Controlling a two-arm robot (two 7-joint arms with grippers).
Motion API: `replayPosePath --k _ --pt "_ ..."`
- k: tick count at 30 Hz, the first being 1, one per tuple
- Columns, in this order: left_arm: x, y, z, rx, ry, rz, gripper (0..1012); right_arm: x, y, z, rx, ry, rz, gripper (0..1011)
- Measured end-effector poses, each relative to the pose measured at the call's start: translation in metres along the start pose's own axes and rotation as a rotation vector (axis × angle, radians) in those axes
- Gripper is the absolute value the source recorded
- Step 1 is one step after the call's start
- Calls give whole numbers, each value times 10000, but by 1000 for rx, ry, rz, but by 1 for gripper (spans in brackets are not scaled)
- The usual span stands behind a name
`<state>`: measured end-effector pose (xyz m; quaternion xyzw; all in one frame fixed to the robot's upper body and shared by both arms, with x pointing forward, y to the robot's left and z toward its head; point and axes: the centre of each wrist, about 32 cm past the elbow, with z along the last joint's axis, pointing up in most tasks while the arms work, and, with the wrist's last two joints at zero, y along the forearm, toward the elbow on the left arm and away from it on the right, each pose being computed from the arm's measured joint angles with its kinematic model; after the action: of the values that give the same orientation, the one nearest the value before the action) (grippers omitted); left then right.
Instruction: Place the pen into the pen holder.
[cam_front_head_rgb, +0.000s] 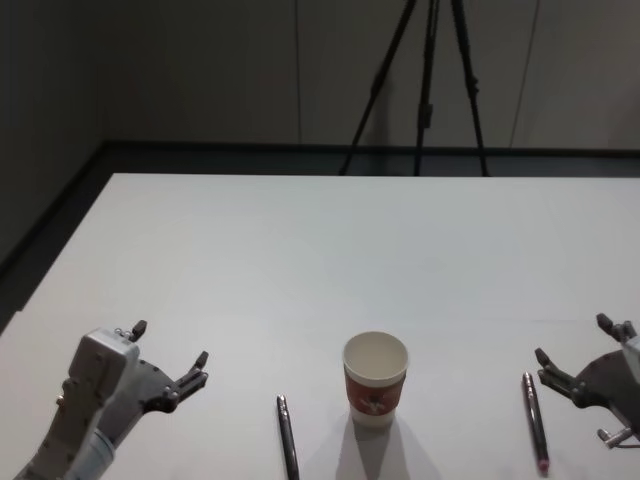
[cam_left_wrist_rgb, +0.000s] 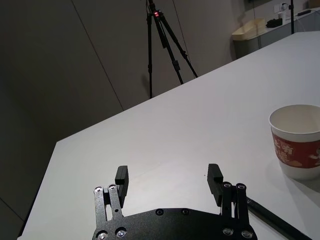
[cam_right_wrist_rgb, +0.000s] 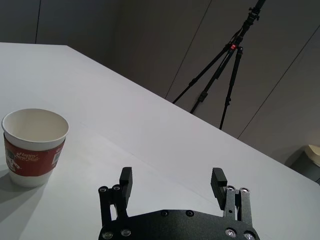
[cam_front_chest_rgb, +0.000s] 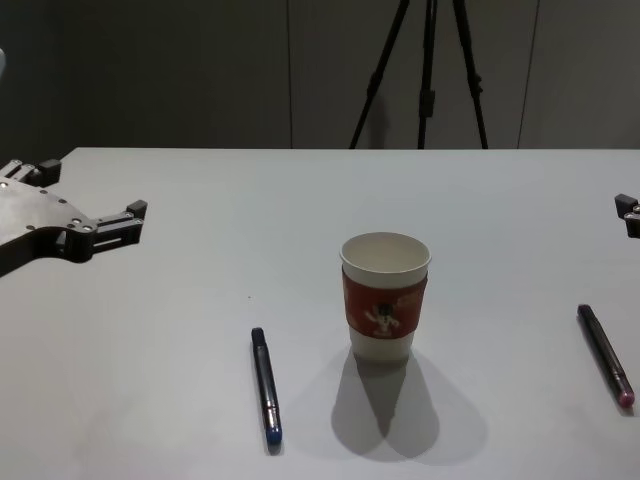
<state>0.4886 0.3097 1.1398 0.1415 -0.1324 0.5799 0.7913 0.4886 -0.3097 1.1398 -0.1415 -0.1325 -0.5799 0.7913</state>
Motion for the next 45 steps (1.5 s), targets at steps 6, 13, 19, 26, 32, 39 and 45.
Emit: replayPosePath --k 6,13,19,26,32,39,45 --pt "0 0 0 0 0 0 1002 0 0 0 0 0 0 1001" --pt "0 0 0 0 0 0 1001 0 0 0 0 0 0 1001" --pt "0 0 0 0 0 0 1002 0 0 0 0 0 0 1001" --pt "0 0 0 0 0 0 1001 0 0 0 0 0 0 1001" --pt "0 0 0 0 0 0 1002 0 0 0 0 0 0 1001" --pt "12 4 -2 -3 5 -12 1001 0 0 0 0 0 0 1001" --pt "33 18 -6 -4 11 -24 1002 0 0 0 0 0 0 1001"
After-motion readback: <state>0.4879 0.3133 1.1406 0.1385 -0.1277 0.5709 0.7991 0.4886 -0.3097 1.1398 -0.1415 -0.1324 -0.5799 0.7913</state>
